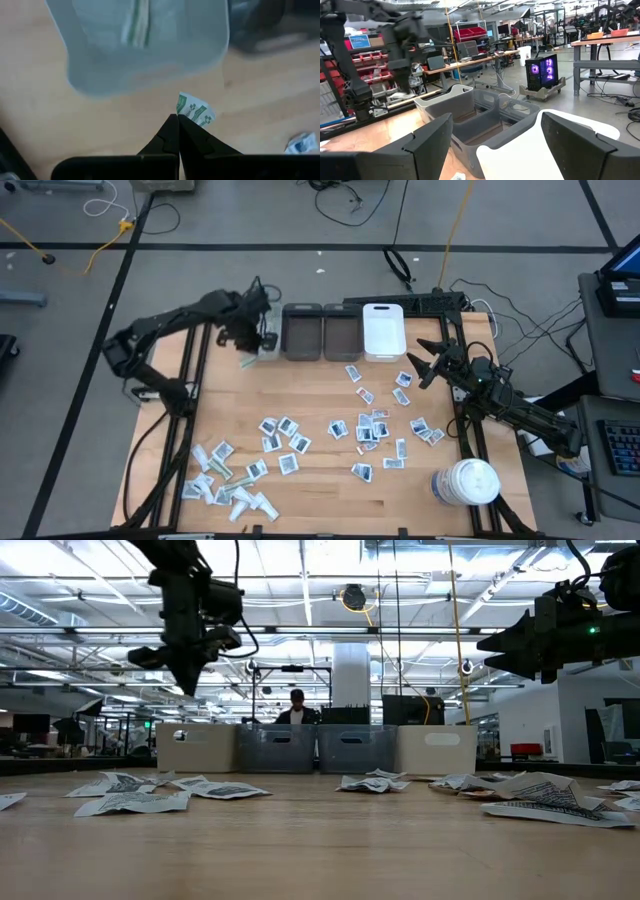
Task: Pick & Place First Aid Supplies
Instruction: Put the bandage into the gray bin
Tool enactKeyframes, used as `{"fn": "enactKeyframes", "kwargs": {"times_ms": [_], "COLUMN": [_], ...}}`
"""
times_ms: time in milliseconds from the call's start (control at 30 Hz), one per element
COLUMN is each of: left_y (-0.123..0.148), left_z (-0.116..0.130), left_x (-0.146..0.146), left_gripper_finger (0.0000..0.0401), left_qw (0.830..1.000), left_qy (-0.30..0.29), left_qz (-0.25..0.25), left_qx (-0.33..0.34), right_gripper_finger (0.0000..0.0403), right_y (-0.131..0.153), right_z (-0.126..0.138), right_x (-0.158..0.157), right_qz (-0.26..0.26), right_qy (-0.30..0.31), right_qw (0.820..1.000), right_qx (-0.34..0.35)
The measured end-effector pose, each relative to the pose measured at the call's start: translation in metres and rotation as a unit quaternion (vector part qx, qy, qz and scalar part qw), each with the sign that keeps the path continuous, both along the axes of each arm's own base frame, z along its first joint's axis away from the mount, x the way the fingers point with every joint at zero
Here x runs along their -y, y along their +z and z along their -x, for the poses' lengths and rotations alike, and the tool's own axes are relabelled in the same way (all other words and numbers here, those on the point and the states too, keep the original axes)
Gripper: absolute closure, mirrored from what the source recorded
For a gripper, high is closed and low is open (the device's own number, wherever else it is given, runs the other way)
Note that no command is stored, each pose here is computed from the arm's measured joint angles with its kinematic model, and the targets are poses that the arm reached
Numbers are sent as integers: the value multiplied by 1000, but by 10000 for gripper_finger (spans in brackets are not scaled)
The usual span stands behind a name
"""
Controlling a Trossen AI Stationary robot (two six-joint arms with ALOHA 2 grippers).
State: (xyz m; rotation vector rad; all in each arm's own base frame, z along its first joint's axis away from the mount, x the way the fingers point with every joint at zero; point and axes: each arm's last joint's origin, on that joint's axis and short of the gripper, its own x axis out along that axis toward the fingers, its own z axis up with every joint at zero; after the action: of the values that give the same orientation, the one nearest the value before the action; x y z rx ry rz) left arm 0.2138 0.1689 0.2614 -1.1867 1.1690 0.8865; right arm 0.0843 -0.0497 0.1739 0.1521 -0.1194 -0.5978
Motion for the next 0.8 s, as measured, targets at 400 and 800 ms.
{"fn": "enactKeyframes", "kwargs": {"times_ms": [400, 800], "left_y": [12, -52], "left_z": [6, -13], "left_x": [-77, -101], "left_gripper_finger": [401, 401], "left_qw": [999, 997], "left_qy": [31, 19], "left_qz": [-19, -24], "left_qx": [0, -65], "right_gripper_finger": [105, 105], "right_y": [0, 0], "right_z": [0, 0], "right_x": [0, 0], "right_qz": [0, 0], "right_qy": [0, 0], "right_qw": [1000, 1000], "right_qx": [0, 0]}}
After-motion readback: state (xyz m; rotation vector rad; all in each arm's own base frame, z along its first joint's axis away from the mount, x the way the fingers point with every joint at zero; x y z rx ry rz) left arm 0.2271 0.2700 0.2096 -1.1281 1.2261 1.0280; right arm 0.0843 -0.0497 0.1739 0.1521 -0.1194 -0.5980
